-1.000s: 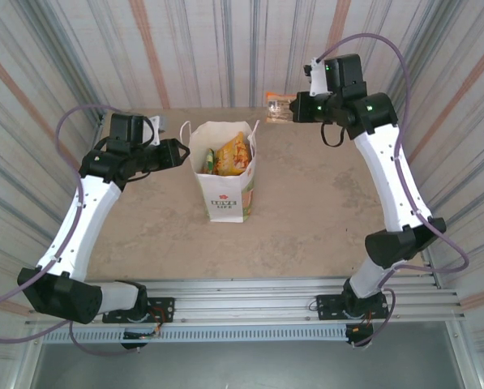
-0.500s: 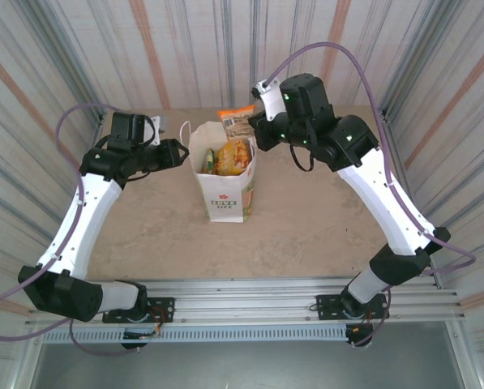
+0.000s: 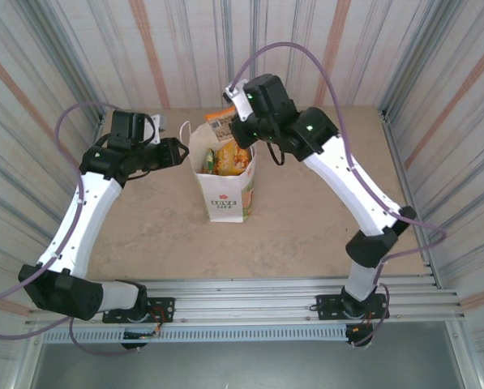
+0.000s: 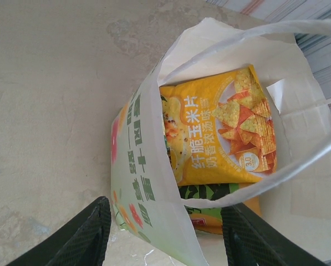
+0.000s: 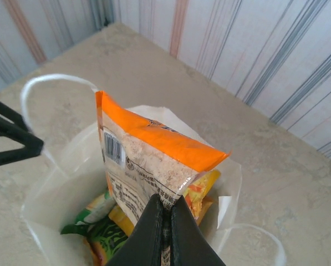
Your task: Place the snacks into the paper bag
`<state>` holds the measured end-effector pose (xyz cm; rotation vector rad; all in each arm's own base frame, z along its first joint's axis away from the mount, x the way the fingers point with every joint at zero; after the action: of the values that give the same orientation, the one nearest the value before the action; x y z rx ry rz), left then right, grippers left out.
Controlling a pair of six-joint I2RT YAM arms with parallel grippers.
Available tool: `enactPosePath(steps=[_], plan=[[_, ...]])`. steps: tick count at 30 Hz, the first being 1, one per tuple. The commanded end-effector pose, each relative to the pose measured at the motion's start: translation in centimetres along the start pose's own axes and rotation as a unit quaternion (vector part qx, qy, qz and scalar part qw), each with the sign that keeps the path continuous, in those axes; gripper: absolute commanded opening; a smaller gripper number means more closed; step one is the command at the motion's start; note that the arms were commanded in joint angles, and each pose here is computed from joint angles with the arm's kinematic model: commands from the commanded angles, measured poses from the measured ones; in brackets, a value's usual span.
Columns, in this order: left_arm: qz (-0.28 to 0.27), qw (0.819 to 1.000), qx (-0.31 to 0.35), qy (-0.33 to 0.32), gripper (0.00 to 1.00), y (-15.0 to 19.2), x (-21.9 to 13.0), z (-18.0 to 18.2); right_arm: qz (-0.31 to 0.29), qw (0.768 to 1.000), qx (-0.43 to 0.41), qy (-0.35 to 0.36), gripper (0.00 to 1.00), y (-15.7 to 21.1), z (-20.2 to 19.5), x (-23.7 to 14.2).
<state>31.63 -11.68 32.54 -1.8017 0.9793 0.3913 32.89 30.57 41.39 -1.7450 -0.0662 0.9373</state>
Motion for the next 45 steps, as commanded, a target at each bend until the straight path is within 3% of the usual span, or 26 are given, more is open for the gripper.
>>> enactPosePath(steps=[1, 5, 7, 14, 21, 23, 24, 28, 30, 31, 32, 38, 45], plan=[[-0.005, 1.0, 0.014, -0.003, 0.57, -0.4, -0.6, -0.5, 0.046, 0.999, -0.016, 0.0, 0.04, 1.4, 0.5, 1.3], [-0.006, 1.0, 0.015, -0.003, 0.57, -0.3, -0.8, -0.5, 0.056, 0.998, -0.005, -0.027, 0.38, 1.7, 1.3, 1.9], [-0.01, 1.0, 0.016, -0.001, 0.57, -0.3, -1.0, -0.6, 0.051, 0.998, -0.001, -0.027, 0.45, 1.4, 1.1, 1.4], [-0.06, 0.998, 0.013, -0.003, 0.61, 0.1, -2.9, 0.1, 0.024, 0.999, 0.027, -0.002, 0.5, 1.2, -0.9, -1.8], [-0.111, 0.991, 0.039, -0.06, 0.68, 0.9, -5.4, 2.0, -0.011, 0.994, 0.097, 0.049, 0.53, 3.9, -5.4, -4.7], [-0.132, 0.987, 0.048, -0.08, 0.82, 1.2, -6.0, 2.6, -0.021, 0.99, 0.126, 0.06, 0.53, 5.6, -6.9, -5.3], [-0.14, 0.985, 0.045, -0.094, 0.98, 1.4, -6.3, 3.1, -0.029, 0.988, 0.14, 0.063, 0.54, 6.1, -7.6, -5.7], [-0.162, 0.975, 0.054, -0.145, 0.99, 2.4, -6.1, 5.2, -0.044, 0.975, 0.197, 0.092, 0.55, 9.8, -10.9, -6.7], [-0.172, 0.969, 0.063, -0.166, 0.99, 3.0, -5.3, 6.4, -0.043, 0.969, 0.212, 0.117, 0.66, 12.1, -12.5, -6.7], [-0.182, 0.966, 0.078, -0.167, 0.99, 3.1, -4.8, 6.6, -0.038, 0.966, 0.219, 0.131, 0.75, 13.6, -13.3, -6.5], [-0.189, 0.963, 0.096, -0.164, 0.99, 3.4, -4.2, 6.8, -0.033, 0.963, 0.225, 0.144, 1.0, 15.1, -14.0, -6.2], [-0.241, 0.939, 0.154, -0.192, 0.99, 4.9, -0.2, 9.7, -0.026, 0.947, 0.261, 0.187, 0.99, 23.9, -16.9, -3.3], [-0.211, 0.926, 0.206, -0.237, 0.99, 8.1, 5.6, 13.6, -0.025, 0.943, 0.264, 0.201, 0.99, 32.5, -18.4, 0.4]])
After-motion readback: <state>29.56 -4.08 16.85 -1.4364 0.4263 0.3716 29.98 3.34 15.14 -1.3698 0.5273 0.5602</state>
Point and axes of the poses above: each hand's point on the last joint's axis, 136 mm out from that joint toward the fingers, its own x axis out along the fingers, its own z axis along the line the jaws close on, y = z × x, the point moved 4 cm from there along -x, back along the fingers, and after that the axes turned 1 degree about x, right-handed, at the moved point
